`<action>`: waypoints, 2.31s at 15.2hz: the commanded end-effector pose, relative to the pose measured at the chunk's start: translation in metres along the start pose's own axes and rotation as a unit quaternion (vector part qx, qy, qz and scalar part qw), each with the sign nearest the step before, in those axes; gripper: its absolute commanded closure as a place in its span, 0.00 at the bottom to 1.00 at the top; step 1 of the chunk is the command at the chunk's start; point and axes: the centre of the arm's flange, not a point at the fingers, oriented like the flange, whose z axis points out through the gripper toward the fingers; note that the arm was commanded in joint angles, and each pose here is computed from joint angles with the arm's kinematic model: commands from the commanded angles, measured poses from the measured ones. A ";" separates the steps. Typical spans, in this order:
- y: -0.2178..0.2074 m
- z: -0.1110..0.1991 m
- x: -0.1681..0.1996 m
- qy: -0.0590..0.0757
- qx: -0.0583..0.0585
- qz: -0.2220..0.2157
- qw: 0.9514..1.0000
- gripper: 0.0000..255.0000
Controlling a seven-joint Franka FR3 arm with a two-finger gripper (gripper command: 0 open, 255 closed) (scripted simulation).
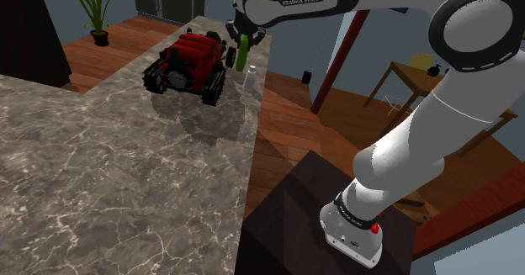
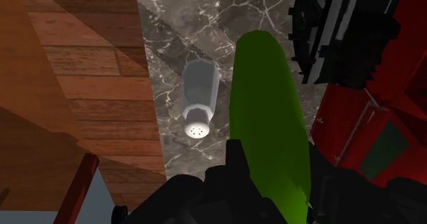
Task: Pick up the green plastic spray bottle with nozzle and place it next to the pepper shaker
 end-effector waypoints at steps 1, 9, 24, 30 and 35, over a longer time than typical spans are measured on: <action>0.001 0.010 -0.005 0.000 0.000 0.000 1.000 1.00; 0.000 0.047 -0.024 0.000 0.000 0.000 1.000 1.00; 0.000 0.103 -0.052 0.000 0.000 0.000 1.000 1.00; 0.000 0.103 -0.052 0.000 0.000 0.000 1.000 0.00; 0.000 0.090 -0.052 0.000 0.000 0.000 1.000 0.00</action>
